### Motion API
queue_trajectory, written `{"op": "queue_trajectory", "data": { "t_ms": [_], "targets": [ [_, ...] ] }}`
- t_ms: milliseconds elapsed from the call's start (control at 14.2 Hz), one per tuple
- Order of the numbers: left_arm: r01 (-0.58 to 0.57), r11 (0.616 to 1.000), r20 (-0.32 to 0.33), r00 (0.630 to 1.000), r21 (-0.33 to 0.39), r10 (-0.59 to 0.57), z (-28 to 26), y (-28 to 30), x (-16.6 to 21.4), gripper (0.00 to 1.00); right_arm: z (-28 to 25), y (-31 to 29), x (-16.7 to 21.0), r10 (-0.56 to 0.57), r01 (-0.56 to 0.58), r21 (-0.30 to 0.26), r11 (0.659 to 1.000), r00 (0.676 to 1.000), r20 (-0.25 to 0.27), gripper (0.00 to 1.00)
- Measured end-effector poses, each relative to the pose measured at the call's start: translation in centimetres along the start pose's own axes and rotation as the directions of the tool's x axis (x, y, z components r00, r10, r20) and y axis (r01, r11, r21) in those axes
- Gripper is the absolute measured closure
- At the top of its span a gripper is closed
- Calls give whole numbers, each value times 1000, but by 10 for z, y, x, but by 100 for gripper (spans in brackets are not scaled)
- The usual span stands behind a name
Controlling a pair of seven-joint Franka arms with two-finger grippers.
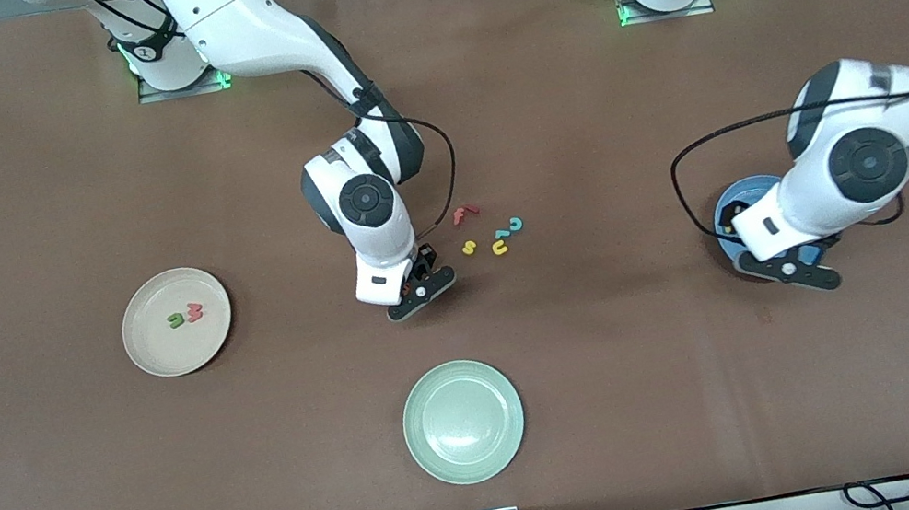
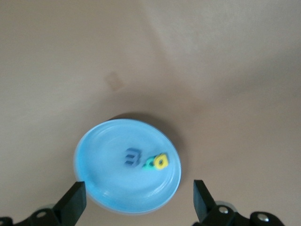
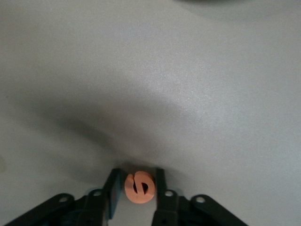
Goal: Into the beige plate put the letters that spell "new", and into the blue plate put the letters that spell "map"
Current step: 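Carry the orange e to the beige plate while the left gripper withdraws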
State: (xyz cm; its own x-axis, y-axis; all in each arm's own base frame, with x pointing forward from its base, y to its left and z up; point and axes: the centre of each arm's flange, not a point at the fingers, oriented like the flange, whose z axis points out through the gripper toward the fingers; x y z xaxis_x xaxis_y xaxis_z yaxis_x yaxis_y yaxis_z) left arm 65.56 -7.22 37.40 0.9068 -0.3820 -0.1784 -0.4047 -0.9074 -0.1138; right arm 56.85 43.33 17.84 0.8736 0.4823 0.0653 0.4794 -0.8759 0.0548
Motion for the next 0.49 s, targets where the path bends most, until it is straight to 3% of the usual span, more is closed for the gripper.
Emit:
{"op": "queue_trajectory", "data": {
  "t_ms": [71, 212, 353, 494],
  "targets": [
    [12, 1000, 2, 1000, 7, -12, -30, -4, -2, 0, 0, 1, 0, 1, -1, -1, 1000, 1000, 0, 72],
    [37, 999, 20, 999, 11, -37, -83, -7, -13, 0, -1, 8, 0, 10, -10, -9, 1000, 1000, 11, 72],
    [62, 998, 27, 998, -7, -62, -121, -13, -24, 0, -5, 34, 1, 44, -42, -31, 999, 998, 50, 72],
    [93, 993, 9, 996, -74, -92, -138, -18, -30, 0, -24, 83, 2, 111, -104, -61, 993, 988, 111, 72]
  ]
}}
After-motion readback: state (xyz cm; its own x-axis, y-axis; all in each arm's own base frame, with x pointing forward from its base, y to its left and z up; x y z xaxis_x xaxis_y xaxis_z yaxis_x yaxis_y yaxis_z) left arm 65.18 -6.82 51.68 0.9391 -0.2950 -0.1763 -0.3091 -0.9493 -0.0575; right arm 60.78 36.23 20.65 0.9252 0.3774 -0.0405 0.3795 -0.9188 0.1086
